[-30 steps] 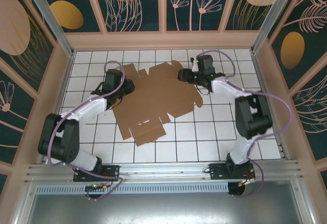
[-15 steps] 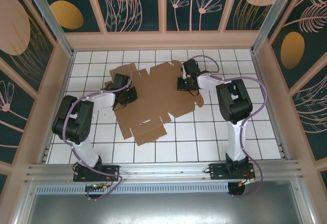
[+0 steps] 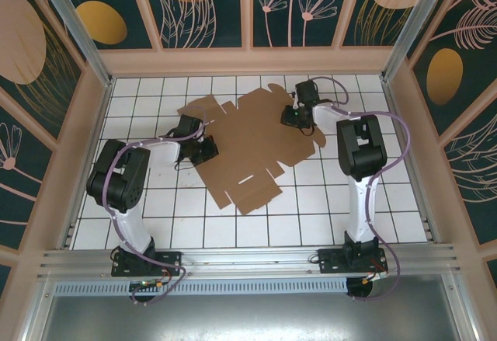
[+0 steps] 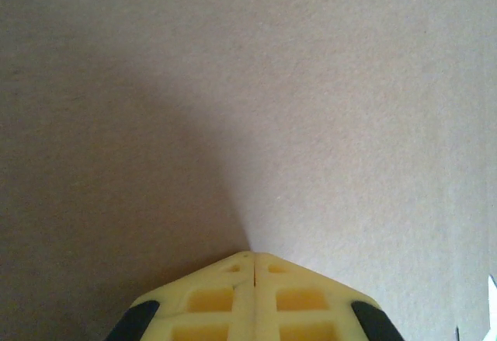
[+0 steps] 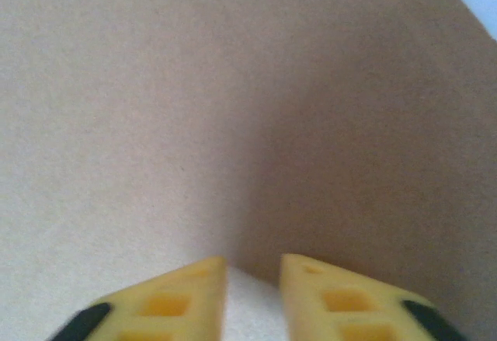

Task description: Fold the paper box

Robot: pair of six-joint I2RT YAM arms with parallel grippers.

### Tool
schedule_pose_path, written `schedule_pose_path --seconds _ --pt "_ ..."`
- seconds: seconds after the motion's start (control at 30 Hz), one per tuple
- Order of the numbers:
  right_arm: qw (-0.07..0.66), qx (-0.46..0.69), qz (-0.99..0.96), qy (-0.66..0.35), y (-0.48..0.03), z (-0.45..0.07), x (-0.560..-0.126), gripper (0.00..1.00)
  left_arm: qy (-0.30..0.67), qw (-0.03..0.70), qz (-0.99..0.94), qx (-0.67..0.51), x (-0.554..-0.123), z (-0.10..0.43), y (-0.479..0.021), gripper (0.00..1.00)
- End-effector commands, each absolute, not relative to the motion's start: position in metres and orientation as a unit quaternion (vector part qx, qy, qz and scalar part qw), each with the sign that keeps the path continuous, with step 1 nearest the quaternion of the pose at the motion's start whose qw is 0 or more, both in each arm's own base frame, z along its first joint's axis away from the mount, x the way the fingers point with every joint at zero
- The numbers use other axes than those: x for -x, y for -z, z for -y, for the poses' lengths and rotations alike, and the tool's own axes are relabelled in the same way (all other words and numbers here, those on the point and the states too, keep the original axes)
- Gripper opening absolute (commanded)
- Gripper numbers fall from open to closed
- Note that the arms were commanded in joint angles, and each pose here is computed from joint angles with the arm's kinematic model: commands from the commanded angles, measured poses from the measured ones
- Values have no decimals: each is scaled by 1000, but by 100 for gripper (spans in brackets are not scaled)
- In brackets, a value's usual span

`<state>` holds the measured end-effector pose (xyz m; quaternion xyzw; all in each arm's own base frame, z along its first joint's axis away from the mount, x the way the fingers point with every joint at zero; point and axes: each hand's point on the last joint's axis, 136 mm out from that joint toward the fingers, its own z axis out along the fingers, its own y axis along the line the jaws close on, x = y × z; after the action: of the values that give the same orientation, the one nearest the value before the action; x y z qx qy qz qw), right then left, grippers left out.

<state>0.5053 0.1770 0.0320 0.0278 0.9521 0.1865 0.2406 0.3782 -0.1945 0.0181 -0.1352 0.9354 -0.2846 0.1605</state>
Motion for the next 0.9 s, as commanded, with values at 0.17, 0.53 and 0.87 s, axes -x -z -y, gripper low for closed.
schedule_pose_path --seconds 0.17,0.53,0.87 --pt "231 -126 -892 -368 -121 -181 -416 57 303 185 -923 147 -385 197 -45 0" --pt "115 -101 -897 -416 -99 -199 -242 65 349 175 -905 170 -333 189 -65 0" --pt "39 -119 -897 -423 -54 -213 -195 66 341 129 -909 201 -311 185 -20 0"
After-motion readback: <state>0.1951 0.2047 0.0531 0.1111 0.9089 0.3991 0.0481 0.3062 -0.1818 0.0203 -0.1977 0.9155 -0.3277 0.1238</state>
